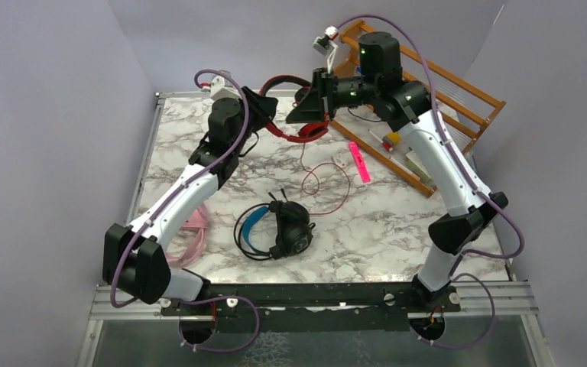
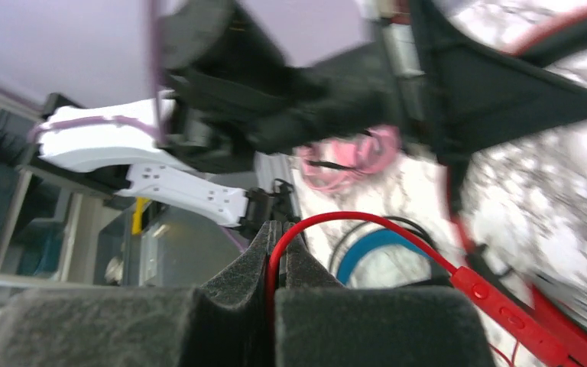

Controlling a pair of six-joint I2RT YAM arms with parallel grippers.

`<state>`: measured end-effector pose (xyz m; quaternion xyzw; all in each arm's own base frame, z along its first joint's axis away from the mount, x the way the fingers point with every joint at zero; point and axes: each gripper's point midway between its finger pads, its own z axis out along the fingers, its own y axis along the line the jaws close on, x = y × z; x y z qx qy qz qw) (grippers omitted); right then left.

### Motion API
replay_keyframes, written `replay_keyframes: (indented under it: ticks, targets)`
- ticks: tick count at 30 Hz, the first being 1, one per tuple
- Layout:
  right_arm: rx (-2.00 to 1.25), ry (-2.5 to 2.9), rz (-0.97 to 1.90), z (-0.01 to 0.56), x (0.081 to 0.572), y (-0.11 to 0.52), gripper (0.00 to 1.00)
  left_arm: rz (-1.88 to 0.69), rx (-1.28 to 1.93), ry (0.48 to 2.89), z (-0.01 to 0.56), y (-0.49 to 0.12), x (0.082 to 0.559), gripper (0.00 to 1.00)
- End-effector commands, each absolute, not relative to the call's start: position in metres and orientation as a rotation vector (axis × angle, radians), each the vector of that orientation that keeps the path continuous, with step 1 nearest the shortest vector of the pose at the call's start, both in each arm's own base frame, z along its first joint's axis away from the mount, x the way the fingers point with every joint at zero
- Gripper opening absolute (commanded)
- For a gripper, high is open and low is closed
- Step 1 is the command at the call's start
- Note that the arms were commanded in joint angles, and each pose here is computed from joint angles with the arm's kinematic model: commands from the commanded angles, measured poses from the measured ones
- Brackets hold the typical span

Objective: Wrap the headphones
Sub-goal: Wrap the headphones cable around the headphones.

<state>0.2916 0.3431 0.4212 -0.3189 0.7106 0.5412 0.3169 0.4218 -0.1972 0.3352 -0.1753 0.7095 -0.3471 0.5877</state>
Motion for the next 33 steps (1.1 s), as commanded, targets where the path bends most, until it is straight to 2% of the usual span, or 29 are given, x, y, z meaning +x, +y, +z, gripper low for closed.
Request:
replay_keyframes:
  ticks: [1,8,15,20,25,33]
  targets:
    - [-0.886,1.772,1.540,0.446,0.274,0.376,0.01,-0.991,-0.560,1.472,0.372,-0.206,0.443,0.00]
    - [-0.934,1.873,1.543,0.405,0.258,0.406,0.00,-1.072,-0.676,1.393,0.386,-0.210,0.469,0.00]
    - [-0.943,1.948,1.515,0.374,0.259,0.412,0.01,-1.258,-0.705,1.354,0.410,-0.229,0.477,0.00]
    - [-0.979,1.977,1.563,0.352,0.247,0.410,0.01,-1.369,-0.767,1.318,0.419,-0.219,0.483,0.00]
    - [-0.922,2.046,1.357,0.321,0.255,0.392,0.01,-1.470,-0.823,1.283,0.425,-0.207,0.492,0.00]
    - [-0.807,1.940,1.041,0.293,0.279,0.358,0.01,-1.872,-0.763,1.228,0.456,-0.225,0.474,0.00]
